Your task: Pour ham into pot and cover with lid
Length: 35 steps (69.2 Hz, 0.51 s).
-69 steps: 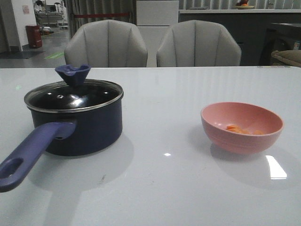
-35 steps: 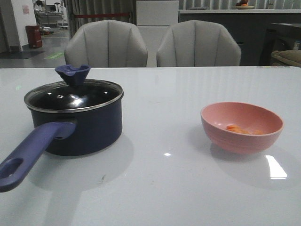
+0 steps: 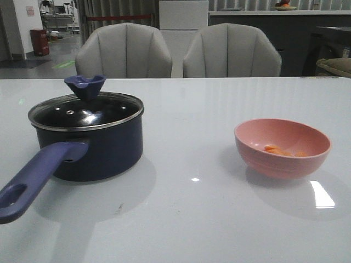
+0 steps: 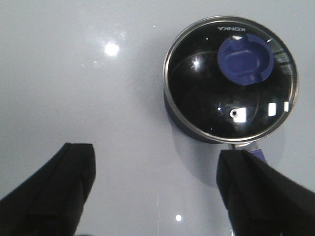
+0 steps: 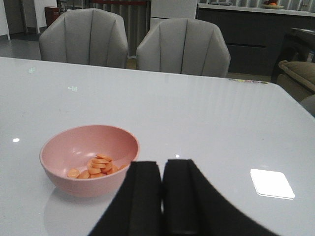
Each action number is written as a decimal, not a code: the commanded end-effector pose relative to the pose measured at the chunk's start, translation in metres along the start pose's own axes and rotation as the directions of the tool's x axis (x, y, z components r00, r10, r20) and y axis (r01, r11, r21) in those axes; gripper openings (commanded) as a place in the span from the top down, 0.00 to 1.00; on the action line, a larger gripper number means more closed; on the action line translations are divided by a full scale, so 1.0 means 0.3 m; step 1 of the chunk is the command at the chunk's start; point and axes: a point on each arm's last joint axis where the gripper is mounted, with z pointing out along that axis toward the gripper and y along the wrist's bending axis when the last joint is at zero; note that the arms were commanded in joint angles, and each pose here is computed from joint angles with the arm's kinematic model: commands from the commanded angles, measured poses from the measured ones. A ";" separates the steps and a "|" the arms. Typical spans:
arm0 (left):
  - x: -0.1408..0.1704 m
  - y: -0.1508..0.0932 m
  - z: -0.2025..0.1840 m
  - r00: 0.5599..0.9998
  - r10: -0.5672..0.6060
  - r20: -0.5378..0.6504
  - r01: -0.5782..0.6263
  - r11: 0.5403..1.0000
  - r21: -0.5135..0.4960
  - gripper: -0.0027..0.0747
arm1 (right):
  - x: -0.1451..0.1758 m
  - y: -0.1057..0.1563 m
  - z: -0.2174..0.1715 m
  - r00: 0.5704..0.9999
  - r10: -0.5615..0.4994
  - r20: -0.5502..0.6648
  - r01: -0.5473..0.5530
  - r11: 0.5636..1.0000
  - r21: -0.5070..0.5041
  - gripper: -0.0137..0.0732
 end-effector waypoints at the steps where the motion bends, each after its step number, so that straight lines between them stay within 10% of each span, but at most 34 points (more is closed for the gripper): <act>1: -0.074 -0.059 -0.016 0.997 0.011 0.079 -0.015 0.998 0.056 0.22 | -0.036 0.001 -0.007 0.994 -0.012 0.111 0.012 1.000 0.000 0.66; 35: -0.218 -0.263 0.207 0.999 0.034 -0.017 -0.033 0.997 0.072 0.16 | -0.036 0.001 -0.007 0.994 -0.012 0.111 0.012 1.000 0.000 0.66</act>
